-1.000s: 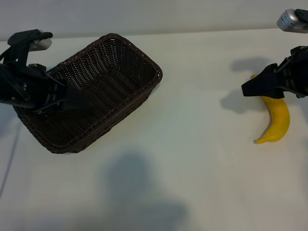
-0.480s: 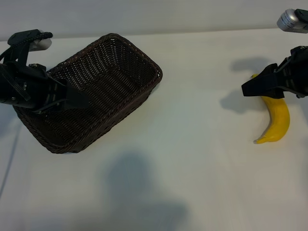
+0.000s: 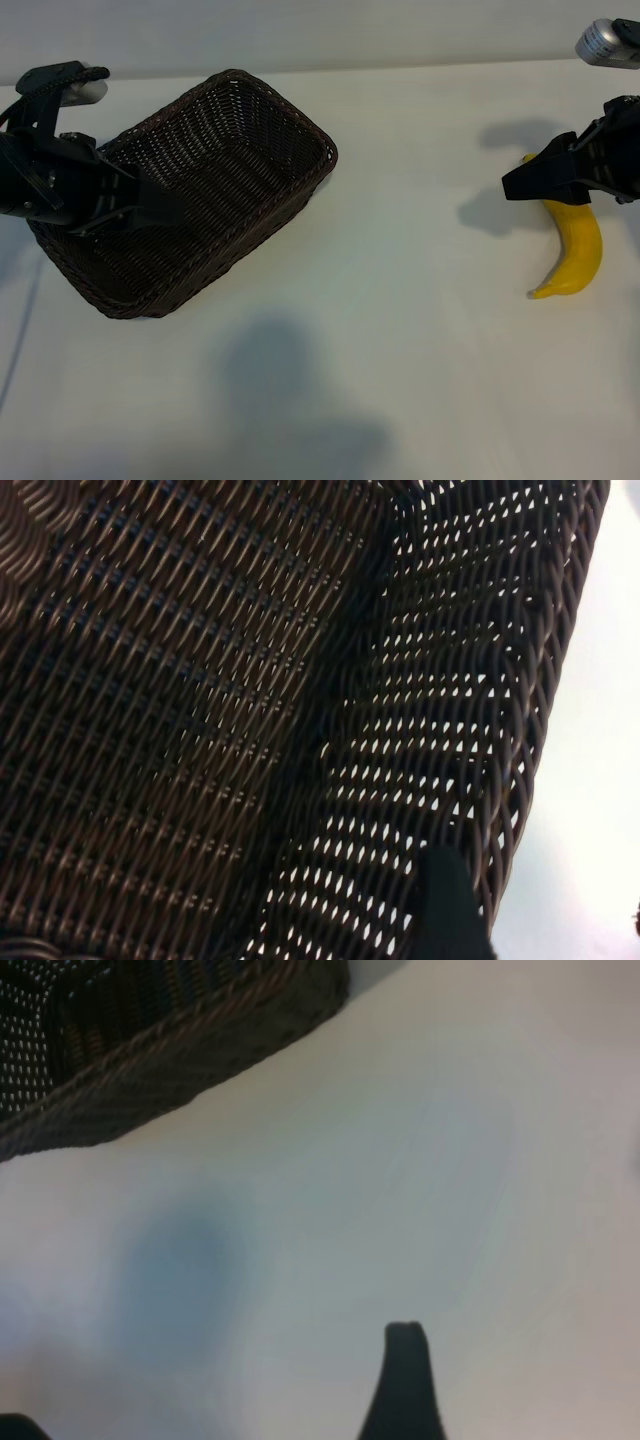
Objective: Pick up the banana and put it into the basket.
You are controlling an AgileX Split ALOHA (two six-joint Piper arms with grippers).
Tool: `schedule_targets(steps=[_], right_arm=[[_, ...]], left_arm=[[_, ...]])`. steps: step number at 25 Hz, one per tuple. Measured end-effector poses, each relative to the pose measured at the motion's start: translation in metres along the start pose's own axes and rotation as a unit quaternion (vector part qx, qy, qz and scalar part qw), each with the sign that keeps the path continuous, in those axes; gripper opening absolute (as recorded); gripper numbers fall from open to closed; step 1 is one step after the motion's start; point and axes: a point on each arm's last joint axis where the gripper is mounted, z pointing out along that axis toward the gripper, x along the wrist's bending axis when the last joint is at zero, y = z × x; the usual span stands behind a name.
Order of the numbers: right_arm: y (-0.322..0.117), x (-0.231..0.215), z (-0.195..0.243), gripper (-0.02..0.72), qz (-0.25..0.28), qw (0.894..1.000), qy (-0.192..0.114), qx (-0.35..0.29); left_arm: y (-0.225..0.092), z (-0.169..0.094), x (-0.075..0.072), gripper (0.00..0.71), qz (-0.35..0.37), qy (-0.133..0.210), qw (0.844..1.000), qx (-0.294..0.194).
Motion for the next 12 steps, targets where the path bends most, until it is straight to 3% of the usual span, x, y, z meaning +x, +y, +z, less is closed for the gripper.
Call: schedule_targets(steps=[12], right_arm=[[0.0,0.0,0.0,0.584,0.0,1.0,0.0,0.0]], left_arm=[[0.0001,0.0,-0.0001,0.481,-0.015,-0.001,1.0,0.0]])
